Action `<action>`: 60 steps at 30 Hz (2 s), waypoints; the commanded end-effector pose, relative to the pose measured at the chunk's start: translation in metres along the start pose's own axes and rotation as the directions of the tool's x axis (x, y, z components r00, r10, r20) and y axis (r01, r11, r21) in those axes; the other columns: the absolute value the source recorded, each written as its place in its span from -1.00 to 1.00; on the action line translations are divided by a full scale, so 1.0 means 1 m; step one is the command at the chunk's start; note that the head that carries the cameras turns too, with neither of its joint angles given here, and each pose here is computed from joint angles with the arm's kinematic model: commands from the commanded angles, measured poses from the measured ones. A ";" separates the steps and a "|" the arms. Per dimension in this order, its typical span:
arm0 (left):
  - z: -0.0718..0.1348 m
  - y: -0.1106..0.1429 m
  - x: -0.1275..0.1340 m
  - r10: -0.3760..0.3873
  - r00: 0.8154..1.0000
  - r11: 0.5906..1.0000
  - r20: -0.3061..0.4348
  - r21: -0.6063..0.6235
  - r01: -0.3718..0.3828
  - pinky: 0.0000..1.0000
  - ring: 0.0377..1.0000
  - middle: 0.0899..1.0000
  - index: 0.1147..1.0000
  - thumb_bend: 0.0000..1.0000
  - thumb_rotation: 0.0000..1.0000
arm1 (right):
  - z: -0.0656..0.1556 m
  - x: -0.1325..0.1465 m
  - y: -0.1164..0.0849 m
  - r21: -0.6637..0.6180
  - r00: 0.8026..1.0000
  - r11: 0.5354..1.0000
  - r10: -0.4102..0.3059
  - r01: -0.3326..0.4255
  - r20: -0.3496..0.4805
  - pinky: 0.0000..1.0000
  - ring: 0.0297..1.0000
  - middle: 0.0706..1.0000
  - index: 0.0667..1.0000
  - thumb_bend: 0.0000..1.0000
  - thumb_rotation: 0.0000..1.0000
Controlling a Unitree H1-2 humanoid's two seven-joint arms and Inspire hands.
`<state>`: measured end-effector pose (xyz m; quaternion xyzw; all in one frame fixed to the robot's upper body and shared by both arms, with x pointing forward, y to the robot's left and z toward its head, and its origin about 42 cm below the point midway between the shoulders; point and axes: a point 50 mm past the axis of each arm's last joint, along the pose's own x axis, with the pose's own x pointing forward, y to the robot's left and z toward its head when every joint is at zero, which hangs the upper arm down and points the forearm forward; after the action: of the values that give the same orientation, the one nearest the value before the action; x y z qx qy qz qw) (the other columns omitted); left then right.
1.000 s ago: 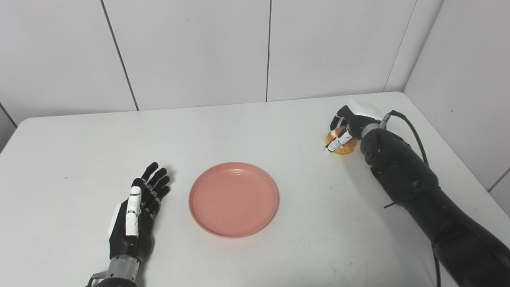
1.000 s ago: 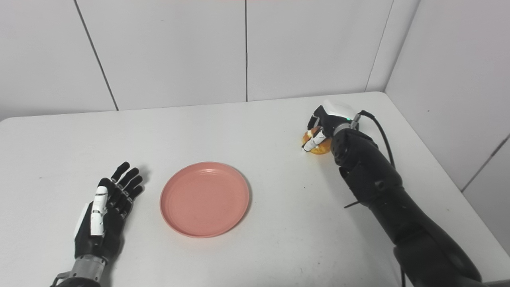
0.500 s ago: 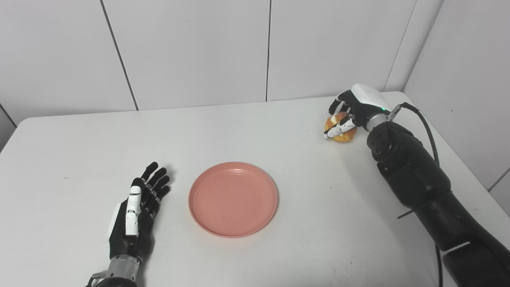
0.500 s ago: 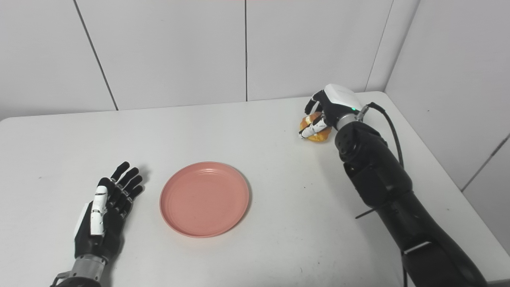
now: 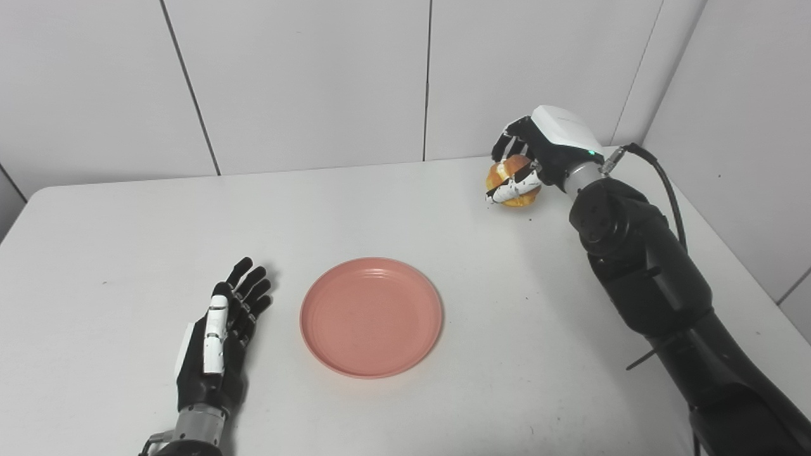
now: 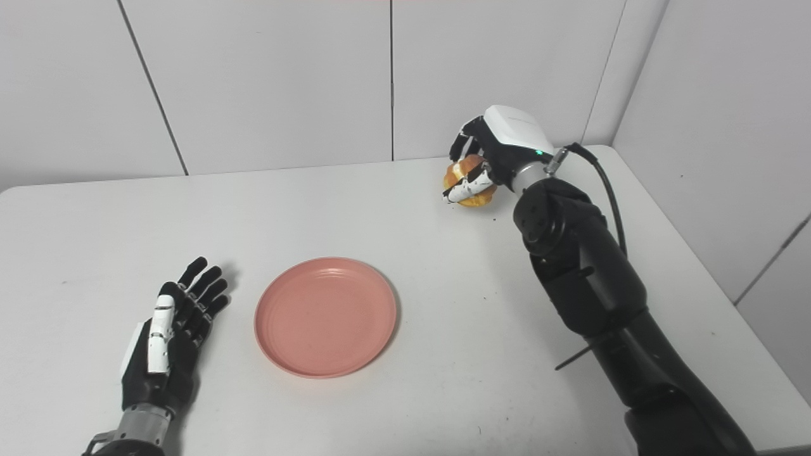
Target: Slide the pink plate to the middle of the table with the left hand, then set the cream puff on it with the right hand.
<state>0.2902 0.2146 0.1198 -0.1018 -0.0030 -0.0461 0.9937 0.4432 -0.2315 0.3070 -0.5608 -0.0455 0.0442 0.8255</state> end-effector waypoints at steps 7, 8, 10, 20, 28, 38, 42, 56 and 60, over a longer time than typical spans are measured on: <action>0.005 -0.022 0.001 -0.001 1.000 1.000 0.012 0.018 0.001 0.80 0.76 0.74 0.69 -0.05 1.00 | 0.064 -0.017 -0.006 0.016 0.977 1.000 -0.029 0.026 0.211 -0.45 -0.31 -0.21 0.03 0.02 -1.00; 0.006 -0.025 0.001 0.001 1.000 1.000 0.012 0.019 -0.002 0.80 0.76 0.74 0.69 -0.06 1.00 | 0.069 -0.020 -0.002 0.023 0.972 1.000 -0.020 0.015 0.234 -0.45 -0.31 -0.21 0.03 0.02 -1.00; 0.007 -0.030 0.002 0.006 1.000 1.000 0.013 0.019 -0.006 0.78 0.75 0.74 0.68 -0.07 1.00 | 0.077 -0.023 0.004 0.022 0.963 1.000 -0.002 -0.004 0.268 -0.45 -0.31 -0.22 0.03 0.02 -1.00; 0.012 -0.053 0.006 0.022 1.000 1.000 0.022 0.000 -0.022 0.74 0.73 0.72 0.66 -0.12 1.00 | 0.106 -0.030 0.042 0.055 0.934 0.992 0.086 -0.112 0.348 -0.44 -0.32 -0.12 -0.10 0.05 -1.00; 0.016 -0.058 0.010 0.017 1.000 1.000 0.018 0.006 -0.018 0.78 0.75 0.74 0.68 -0.12 1.00 | 0.112 -0.034 0.070 0.037 0.923 0.988 0.129 -0.153 0.364 -0.42 -0.30 -0.21 0.01 0.03 -1.00; 0.016 -0.058 0.011 0.020 1.000 1.000 0.017 0.008 -0.020 0.77 0.75 0.73 0.68 -0.10 1.00 | 0.115 -0.032 0.104 0.027 0.918 0.975 0.198 -0.220 0.343 -0.49 -0.36 -0.15 -0.07 0.04 -1.00; 0.016 -0.059 0.012 0.018 1.000 1.000 0.019 0.014 -0.018 0.77 0.75 0.74 0.69 -0.10 1.00 | 0.117 -0.033 0.114 0.019 0.912 0.971 0.216 -0.238 0.350 -0.47 -0.34 -0.23 0.02 0.03 -1.00; 0.018 -0.061 0.013 0.021 0.999 0.999 0.035 0.045 -0.022 0.78 0.75 0.75 0.69 -0.10 1.00 | 0.119 -0.034 0.150 -0.018 0.887 0.955 0.282 -0.296 0.365 -0.43 -0.28 -0.23 0.01 0.03 -1.00; 0.018 -0.062 0.013 0.027 0.998 0.997 0.052 0.065 -0.030 0.78 0.75 0.74 0.69 -0.13 1.00 | 0.120 -0.036 0.153 -0.031 0.887 0.952 0.295 -0.304 0.354 -0.41 -0.26 -0.22 0.00 0.04 -1.00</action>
<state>0.2888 0.1640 0.1324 -0.0724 0.0180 -0.0259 0.9969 0.3877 -0.0762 0.1958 -0.5308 -0.0797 0.2715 0.7988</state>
